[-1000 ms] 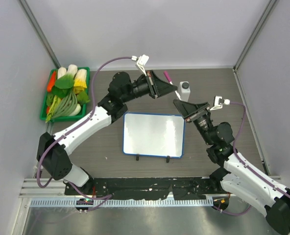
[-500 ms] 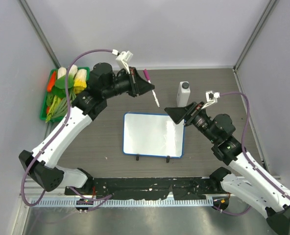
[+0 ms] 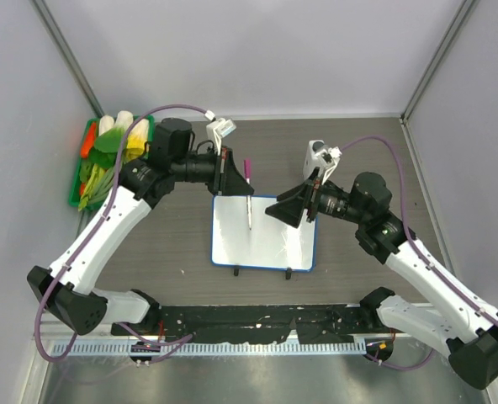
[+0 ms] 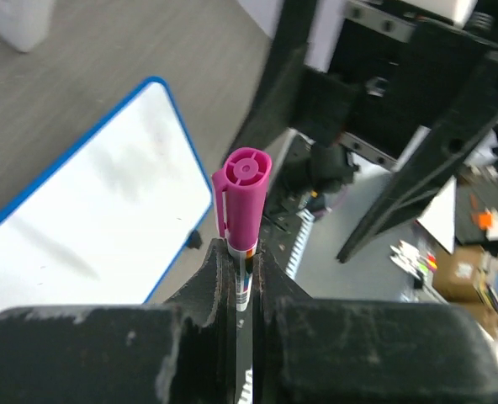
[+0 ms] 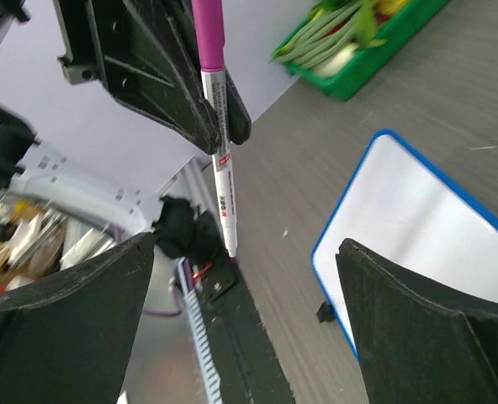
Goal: Write a sentence on the whiteboard
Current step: Pass from the left arm to the right
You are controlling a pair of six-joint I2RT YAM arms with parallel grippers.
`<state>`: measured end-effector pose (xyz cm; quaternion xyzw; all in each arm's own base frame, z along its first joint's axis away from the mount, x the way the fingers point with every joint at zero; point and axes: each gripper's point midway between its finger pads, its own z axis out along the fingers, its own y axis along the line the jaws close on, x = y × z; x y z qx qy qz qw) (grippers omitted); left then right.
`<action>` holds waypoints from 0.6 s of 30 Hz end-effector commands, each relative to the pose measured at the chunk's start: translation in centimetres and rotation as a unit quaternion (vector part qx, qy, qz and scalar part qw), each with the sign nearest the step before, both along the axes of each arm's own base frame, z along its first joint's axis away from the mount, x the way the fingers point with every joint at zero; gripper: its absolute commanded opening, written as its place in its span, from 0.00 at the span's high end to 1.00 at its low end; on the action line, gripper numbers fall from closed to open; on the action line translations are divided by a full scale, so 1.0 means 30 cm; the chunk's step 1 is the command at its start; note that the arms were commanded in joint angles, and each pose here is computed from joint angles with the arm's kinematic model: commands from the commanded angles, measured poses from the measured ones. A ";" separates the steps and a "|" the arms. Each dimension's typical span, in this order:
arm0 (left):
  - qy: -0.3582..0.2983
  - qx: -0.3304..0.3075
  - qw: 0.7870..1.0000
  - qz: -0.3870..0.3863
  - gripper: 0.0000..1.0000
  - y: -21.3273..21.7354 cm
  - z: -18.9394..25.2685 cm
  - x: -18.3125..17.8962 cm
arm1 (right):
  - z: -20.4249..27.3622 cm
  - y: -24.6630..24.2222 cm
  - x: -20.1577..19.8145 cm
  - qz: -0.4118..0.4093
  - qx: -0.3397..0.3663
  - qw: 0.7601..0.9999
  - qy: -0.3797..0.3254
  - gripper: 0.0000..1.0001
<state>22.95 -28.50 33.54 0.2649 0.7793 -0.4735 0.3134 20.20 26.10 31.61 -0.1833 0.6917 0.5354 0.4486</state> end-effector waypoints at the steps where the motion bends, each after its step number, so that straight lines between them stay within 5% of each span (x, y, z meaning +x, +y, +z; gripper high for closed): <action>1: 0.006 -0.068 0.990 -0.126 1.00 -0.020 0.110 -0.148 | 0.107 0.060 -0.120 0.145 0.036 0.988 -0.035 0.07; 12: 0.039 -0.093 0.980 -0.173 1.00 -0.059 0.127 -0.150 | 0.116 0.134 -0.199 0.241 0.050 0.968 -0.039 0.17; 18: 0.053 -0.083 0.978 -0.186 1.00 -0.070 0.100 -0.137 | 0.076 0.171 -0.212 0.265 0.034 0.963 -0.028 0.44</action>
